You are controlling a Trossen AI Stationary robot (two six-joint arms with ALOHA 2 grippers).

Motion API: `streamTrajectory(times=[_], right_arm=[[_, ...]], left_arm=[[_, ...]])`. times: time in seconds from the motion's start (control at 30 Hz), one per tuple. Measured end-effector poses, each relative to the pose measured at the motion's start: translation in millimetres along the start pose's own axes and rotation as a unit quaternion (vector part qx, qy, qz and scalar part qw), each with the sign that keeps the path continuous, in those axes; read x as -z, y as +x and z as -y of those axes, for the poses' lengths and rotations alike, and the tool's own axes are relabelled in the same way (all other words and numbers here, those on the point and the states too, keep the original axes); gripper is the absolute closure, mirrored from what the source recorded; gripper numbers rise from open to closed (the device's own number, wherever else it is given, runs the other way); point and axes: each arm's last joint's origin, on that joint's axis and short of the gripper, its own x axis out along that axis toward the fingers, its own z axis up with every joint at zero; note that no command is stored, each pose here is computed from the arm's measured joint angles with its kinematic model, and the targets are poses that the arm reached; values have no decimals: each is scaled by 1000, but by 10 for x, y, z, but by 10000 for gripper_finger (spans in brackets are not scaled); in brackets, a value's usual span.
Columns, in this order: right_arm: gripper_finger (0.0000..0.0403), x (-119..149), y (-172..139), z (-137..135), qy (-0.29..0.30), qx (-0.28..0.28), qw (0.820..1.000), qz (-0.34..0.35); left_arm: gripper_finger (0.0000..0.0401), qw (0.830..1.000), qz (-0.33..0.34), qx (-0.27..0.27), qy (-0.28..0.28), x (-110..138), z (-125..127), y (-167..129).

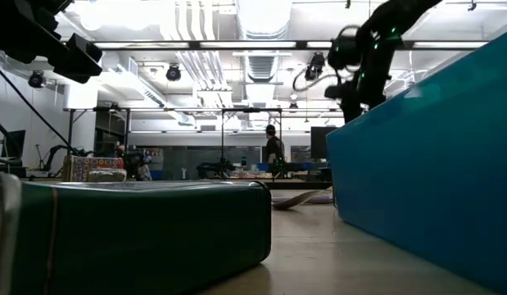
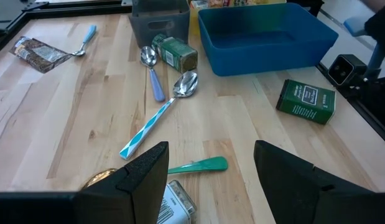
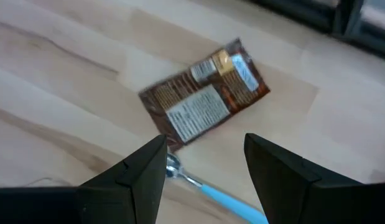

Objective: Pick & Place Food Item
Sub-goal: Put the orange seasoning pack into the blue bin

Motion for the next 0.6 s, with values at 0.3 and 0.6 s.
streamTrajectory(times=[0.3,0.6], right_arm=[[189,-96,440,15,-12,25,997,-66],[189,-216,472,-76,-12,3,998,-69]], left_arm=[[160,1000,0,0,0,0,0,0],[160,1000,0,0,0,-1,0,0]])
